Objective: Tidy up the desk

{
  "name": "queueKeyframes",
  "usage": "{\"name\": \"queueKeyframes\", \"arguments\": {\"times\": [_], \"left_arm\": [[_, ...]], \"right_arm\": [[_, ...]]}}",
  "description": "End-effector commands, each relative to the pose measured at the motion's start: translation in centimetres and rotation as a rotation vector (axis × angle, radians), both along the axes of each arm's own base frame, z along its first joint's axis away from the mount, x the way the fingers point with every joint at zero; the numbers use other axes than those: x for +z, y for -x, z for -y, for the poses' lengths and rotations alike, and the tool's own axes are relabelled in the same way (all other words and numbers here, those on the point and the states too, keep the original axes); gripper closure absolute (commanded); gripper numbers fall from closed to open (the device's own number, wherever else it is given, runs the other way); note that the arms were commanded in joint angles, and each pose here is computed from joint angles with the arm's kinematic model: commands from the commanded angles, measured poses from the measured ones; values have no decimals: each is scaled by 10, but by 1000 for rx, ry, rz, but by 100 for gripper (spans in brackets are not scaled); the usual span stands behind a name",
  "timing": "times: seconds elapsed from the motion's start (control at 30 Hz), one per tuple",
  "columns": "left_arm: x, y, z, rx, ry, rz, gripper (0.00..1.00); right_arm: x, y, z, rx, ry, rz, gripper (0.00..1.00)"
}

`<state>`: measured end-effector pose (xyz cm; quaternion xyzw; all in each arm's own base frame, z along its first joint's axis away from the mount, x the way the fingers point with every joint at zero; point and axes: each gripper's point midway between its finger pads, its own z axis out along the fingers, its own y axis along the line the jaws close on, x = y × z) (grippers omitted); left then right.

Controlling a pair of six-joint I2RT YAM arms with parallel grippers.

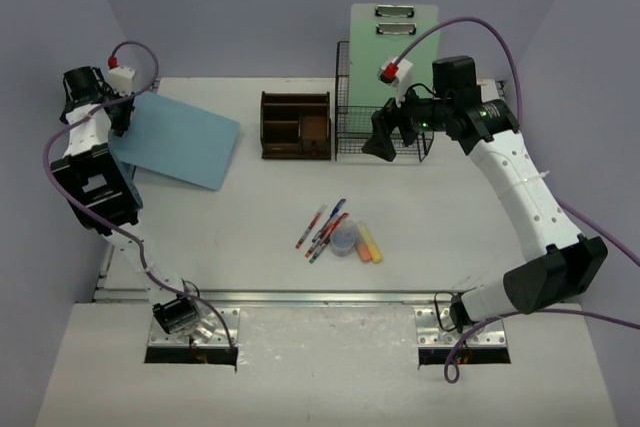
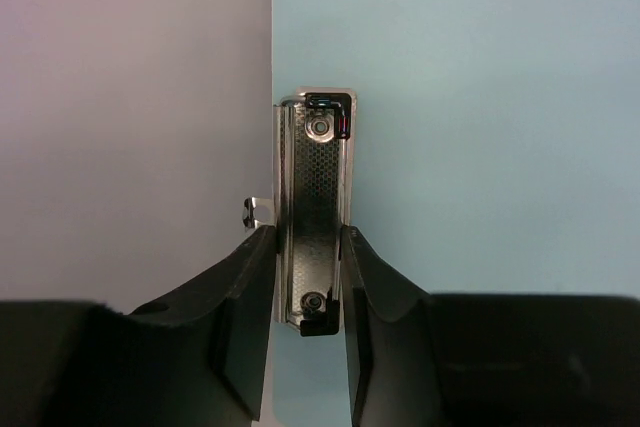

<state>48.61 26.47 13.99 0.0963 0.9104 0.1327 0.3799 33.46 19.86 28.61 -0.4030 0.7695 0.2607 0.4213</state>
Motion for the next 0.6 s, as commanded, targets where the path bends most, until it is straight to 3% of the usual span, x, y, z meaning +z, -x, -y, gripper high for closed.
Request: {"name": "queueKeyframes", "arguments": {"times": [0.0, 0.33, 0.57], "left_arm": [[106, -8, 11, -65, -212, 225, 100], [230, 30, 56, -217, -505, 514, 100], [298, 78, 131, -515, -678, 746, 100]], "right_arm": [[36, 0, -6, 19, -55, 117, 1], [83, -5, -15, 7, -166, 228, 1], [122, 3, -27, 47, -291, 258, 1]]}}
